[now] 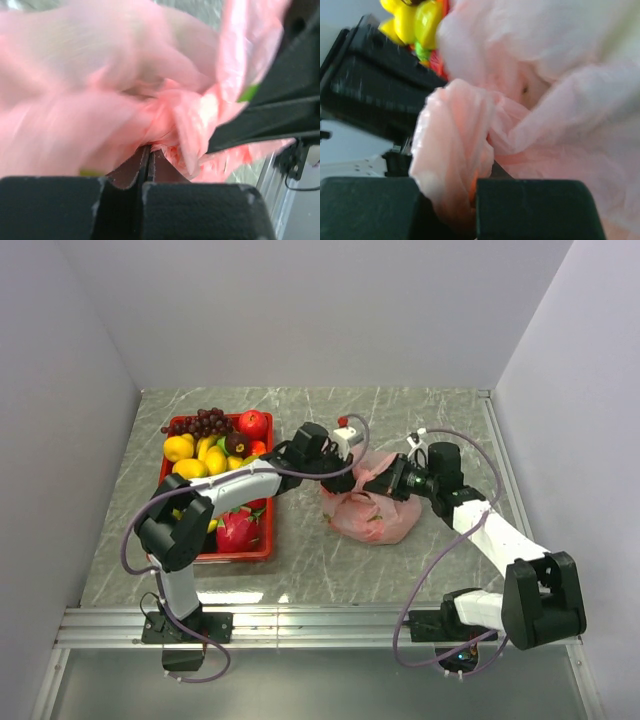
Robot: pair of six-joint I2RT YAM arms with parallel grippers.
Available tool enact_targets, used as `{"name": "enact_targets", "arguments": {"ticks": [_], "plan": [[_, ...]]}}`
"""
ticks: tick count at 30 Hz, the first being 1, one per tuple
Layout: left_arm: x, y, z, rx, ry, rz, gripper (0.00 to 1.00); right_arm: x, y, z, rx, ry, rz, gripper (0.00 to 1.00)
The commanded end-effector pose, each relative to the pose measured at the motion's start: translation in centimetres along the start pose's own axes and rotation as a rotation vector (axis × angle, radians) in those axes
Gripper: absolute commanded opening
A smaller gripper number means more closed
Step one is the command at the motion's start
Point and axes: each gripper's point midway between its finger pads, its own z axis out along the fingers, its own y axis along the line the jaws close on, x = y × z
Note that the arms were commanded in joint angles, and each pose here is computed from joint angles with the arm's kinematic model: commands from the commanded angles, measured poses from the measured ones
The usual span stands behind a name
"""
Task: Place the fake fruits into the plastic bag and tie a complex knot
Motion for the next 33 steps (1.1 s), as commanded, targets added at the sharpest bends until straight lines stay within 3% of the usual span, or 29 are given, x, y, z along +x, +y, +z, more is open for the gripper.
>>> {"name": "enact_targets", "arguments": {"ticks": [1,8,12,17,25,31,33], "plan": [[-2.6,2.8,0.1,-0.063,-0.081,-0.041,0.0,-1.4,3.4,-0.9,-0.123,-0.068,0.035,0.0],[-1.6,0.1,-1.3,0.068,-0.018,0.008,0.03,-4.1,2.3,-0.8,-0.081,-0.149,0.082,0.0],[-1.5,0.5,-3.4,0.029,-0.026,-0.024,0.29,-4.5,1.8,-1.0,-0.051,-0.146,0.024,0.0],[-4.4,1.3,-6.9,-0.005,-0.067,0.09,0.48,-4.1,1.8,-1.3,-0.045,-0.126,-0.065,0.0],[-8.3,1.2,-9.7,0.002,-0.11,0.272,0.55,-3.5,2.2,-1.8,-0.053,-0.111,-0.211,0.0],[-11.5,0.3,-10.4,0.138,-0.154,0.4,0.64,-2.9,2.0,-2.0,-0.044,-0.097,-0.283,0.0],[-11.9,-0.9,-10.1,0.232,-0.135,0.405,0.78,-3.0,2.0,-1.9,-0.044,-0.098,-0.291,0.0]]}}
